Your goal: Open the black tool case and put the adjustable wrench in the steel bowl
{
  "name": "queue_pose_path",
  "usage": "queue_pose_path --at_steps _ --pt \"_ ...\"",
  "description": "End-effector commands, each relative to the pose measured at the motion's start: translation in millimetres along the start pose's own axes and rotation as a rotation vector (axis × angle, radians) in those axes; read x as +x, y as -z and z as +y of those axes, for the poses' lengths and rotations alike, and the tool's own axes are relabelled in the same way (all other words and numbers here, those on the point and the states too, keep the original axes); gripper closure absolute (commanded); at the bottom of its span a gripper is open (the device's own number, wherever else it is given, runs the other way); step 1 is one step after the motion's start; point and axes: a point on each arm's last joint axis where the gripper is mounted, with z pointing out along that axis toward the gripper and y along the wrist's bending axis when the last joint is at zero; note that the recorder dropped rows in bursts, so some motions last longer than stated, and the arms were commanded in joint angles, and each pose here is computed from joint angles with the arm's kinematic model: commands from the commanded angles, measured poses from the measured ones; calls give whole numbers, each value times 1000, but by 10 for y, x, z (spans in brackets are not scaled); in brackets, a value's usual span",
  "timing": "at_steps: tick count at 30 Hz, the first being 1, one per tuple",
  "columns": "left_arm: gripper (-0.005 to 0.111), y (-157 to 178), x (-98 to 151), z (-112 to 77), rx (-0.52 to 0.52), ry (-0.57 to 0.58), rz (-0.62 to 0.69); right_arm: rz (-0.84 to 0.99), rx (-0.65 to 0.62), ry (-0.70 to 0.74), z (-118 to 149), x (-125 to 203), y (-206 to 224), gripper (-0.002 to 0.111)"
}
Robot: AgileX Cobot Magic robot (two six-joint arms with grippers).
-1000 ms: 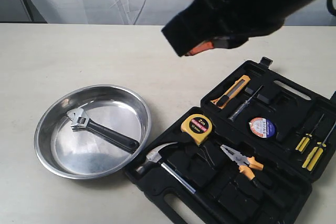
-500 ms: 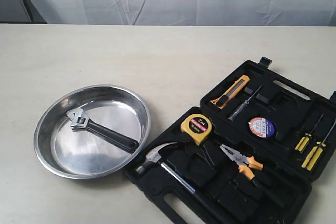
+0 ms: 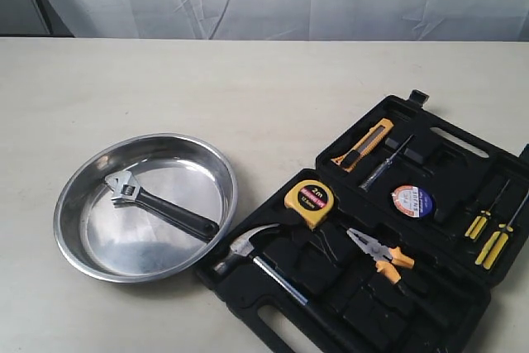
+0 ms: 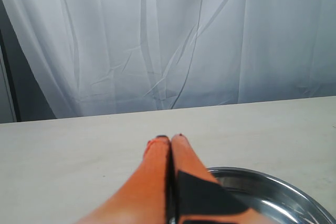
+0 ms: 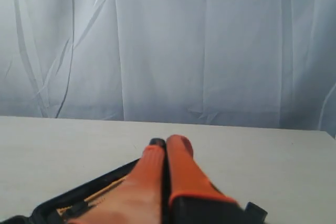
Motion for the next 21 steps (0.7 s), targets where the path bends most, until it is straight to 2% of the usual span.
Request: queue_pose_path --at_steps 1,11,21 --pt "107 4 4 -4 7 11 -4 56 8 47 -6 124 -5 109" --pt "107 4 4 -4 7 11 -4 232 18 74 -21 282 18 109" --pt "107 4 4 -4 7 11 -4 230 17 74 -21 280 18 109"
